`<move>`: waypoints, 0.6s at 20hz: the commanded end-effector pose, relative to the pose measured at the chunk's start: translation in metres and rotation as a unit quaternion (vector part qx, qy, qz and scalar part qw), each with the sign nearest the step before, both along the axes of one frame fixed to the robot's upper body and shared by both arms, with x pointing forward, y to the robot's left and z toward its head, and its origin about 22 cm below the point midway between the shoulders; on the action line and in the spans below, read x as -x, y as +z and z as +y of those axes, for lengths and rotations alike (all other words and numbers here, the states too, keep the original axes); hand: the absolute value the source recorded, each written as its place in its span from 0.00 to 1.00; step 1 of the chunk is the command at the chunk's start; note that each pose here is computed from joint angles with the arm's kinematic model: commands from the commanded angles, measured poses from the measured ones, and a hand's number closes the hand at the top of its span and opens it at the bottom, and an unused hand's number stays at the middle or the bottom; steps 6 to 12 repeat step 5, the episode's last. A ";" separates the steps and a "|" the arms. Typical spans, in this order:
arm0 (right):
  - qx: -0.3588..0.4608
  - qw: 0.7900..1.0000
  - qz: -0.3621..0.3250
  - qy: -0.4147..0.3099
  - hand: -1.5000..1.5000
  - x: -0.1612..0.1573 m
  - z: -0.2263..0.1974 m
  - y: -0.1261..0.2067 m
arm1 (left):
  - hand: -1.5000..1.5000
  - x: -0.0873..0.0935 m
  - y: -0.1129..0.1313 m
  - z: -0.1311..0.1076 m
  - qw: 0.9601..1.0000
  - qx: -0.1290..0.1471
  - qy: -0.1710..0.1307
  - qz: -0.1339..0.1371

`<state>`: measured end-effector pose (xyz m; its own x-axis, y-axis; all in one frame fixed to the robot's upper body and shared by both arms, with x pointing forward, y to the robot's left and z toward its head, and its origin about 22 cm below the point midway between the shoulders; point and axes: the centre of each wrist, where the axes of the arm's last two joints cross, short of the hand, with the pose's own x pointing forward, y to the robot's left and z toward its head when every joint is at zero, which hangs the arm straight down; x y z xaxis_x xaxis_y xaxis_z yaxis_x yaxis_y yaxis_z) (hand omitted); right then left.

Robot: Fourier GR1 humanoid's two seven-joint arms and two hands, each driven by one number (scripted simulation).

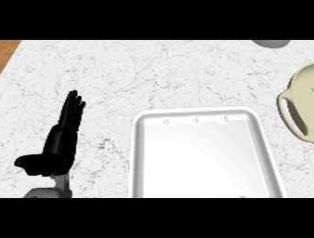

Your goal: Pick the eggplant from the tray and place it in the pot

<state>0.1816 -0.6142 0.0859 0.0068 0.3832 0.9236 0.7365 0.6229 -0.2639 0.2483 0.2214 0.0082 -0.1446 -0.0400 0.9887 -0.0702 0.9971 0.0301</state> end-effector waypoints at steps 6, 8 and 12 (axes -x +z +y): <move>-0.016 0.998 -0.030 -0.054 0.00 0.029 -0.011 -0.002 | 0.50 -0.005 0.005 0.005 1.000 -0.002 0.001 -0.006; -0.016 0.998 -0.030 -0.054 0.00 0.029 -0.011 -0.002 | 0.50 -0.005 0.005 0.005 1.000 -0.002 0.001 -0.006; -0.016 0.998 -0.030 -0.054 0.00 0.029 -0.011 -0.002 | 0.50 -0.005 0.005 0.005 1.000 -0.002 0.001 -0.006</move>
